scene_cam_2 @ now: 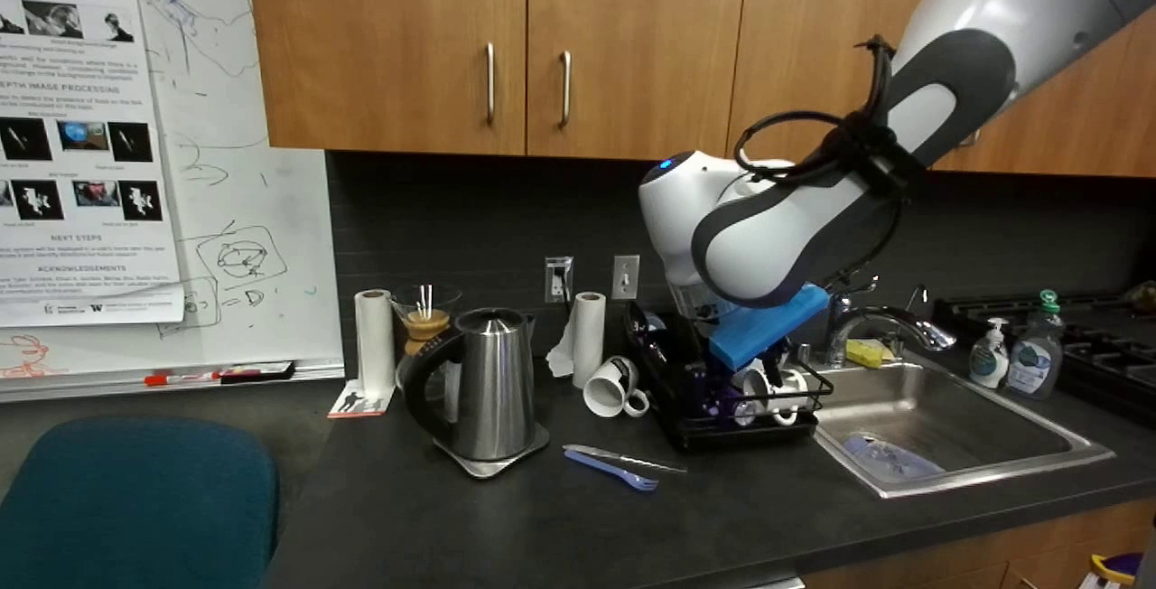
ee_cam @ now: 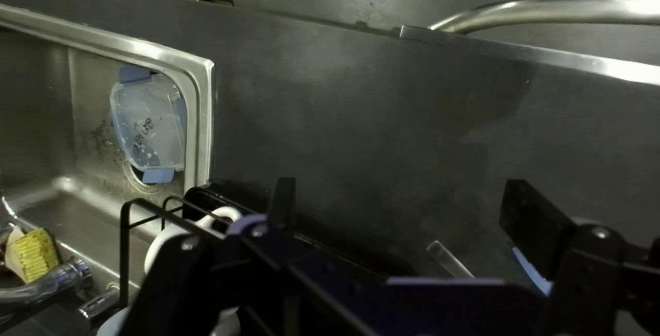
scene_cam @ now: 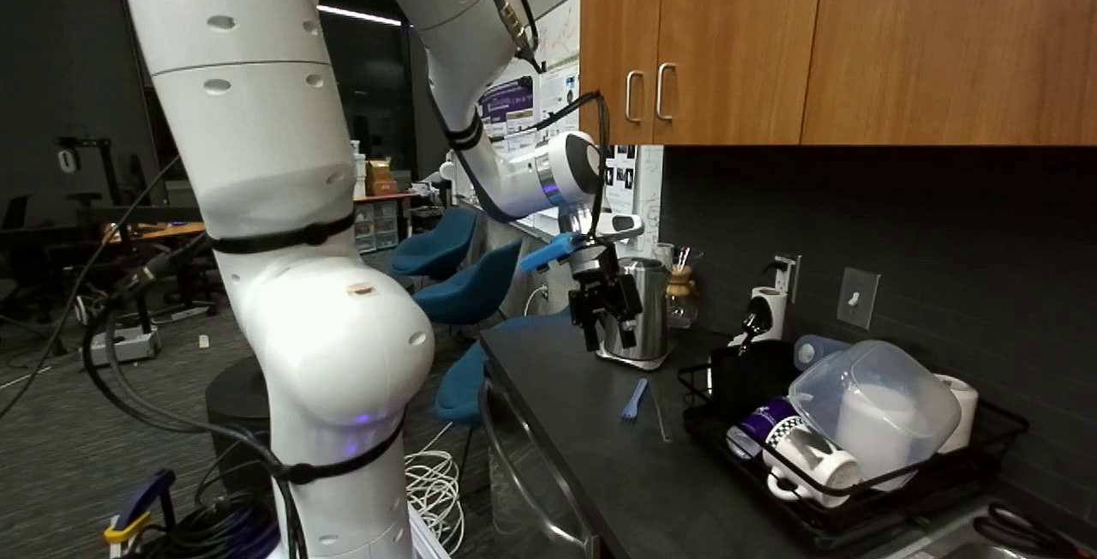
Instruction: Remove the blue bottle from the drying rack and put it on the counter
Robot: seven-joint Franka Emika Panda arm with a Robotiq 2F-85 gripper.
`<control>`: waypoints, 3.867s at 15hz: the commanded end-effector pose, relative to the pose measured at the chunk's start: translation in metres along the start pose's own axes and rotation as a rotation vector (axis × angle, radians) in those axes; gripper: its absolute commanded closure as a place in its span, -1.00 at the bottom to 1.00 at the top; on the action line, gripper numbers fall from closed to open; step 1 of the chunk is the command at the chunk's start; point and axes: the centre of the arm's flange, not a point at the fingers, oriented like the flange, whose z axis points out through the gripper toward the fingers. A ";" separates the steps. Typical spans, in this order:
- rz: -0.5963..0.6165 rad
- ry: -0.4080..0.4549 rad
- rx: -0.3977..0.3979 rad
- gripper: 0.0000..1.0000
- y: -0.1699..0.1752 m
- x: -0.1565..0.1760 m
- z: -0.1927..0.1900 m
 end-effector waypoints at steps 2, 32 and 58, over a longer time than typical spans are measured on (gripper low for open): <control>0.063 -0.001 0.067 -1.00 0.002 0.050 -0.017; 0.138 -0.120 0.172 -1.00 0.030 0.161 0.014; 0.138 -0.181 0.132 -1.00 0.070 0.241 0.152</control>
